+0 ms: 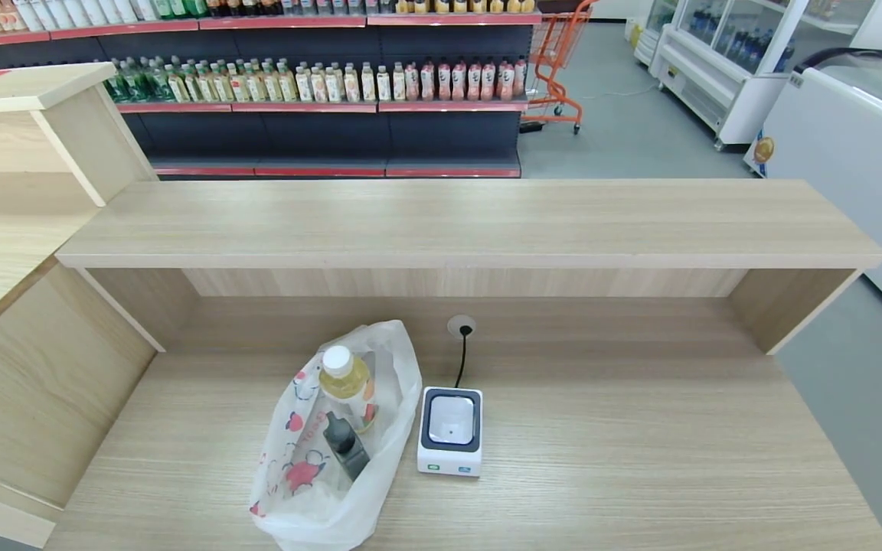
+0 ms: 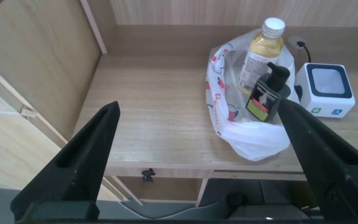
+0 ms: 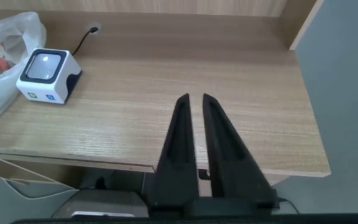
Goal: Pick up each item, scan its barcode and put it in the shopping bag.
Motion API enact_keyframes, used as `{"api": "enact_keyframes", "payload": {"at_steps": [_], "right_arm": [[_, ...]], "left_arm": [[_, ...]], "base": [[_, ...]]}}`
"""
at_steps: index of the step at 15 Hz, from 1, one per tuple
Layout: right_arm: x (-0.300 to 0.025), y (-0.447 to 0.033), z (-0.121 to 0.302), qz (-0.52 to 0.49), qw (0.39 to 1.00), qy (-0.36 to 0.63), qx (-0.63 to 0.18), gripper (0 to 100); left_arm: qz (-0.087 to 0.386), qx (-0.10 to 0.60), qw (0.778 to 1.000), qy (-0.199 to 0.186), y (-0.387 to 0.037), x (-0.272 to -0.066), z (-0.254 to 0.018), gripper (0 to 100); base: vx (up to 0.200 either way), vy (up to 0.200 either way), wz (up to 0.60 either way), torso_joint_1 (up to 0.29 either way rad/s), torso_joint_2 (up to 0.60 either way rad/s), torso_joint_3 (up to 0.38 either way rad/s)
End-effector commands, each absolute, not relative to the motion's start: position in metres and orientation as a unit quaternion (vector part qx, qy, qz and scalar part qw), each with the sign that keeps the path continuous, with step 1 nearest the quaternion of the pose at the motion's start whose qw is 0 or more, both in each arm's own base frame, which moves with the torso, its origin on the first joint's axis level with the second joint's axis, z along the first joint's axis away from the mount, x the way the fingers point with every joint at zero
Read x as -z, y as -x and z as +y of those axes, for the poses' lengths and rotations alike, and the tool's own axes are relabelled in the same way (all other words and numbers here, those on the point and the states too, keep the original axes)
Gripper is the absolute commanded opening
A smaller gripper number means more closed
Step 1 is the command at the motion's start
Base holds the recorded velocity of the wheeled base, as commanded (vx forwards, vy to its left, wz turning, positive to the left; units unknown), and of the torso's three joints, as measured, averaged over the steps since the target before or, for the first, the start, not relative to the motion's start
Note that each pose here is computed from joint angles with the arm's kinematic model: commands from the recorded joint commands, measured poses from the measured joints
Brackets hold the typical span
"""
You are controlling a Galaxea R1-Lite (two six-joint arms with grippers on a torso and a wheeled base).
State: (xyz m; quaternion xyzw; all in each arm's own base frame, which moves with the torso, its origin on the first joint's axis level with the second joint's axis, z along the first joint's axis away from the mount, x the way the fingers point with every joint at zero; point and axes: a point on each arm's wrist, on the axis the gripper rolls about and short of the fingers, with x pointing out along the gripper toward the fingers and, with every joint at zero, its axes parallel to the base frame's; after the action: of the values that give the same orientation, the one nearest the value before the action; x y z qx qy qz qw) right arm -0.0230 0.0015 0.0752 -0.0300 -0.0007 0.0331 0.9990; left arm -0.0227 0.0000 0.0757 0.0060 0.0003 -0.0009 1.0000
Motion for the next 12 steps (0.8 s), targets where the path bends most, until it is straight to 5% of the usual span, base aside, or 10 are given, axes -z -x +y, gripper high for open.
{"api": "enact_keyframes", "payload": {"at_steps": [1,12], "right_arm": [[-0.0752,0.0227,0.0015,0.001,0.999,0.03,-0.033,0],[-0.0752,0.0227,0.0015,0.001,0.999,0.031,-0.033,0]], "left_arm": [[0.001,0.001,1.0,-0.005,0.0226,-0.0757,0.0,100],[0.0,0.001,1.0,-0.005,0.0227,-0.0757,0.0,100]], "base": [[0.0,0.0,0.0,0.0,0.0,0.0],[0.0,0.0,0.0,0.0,0.0,0.0]]}}
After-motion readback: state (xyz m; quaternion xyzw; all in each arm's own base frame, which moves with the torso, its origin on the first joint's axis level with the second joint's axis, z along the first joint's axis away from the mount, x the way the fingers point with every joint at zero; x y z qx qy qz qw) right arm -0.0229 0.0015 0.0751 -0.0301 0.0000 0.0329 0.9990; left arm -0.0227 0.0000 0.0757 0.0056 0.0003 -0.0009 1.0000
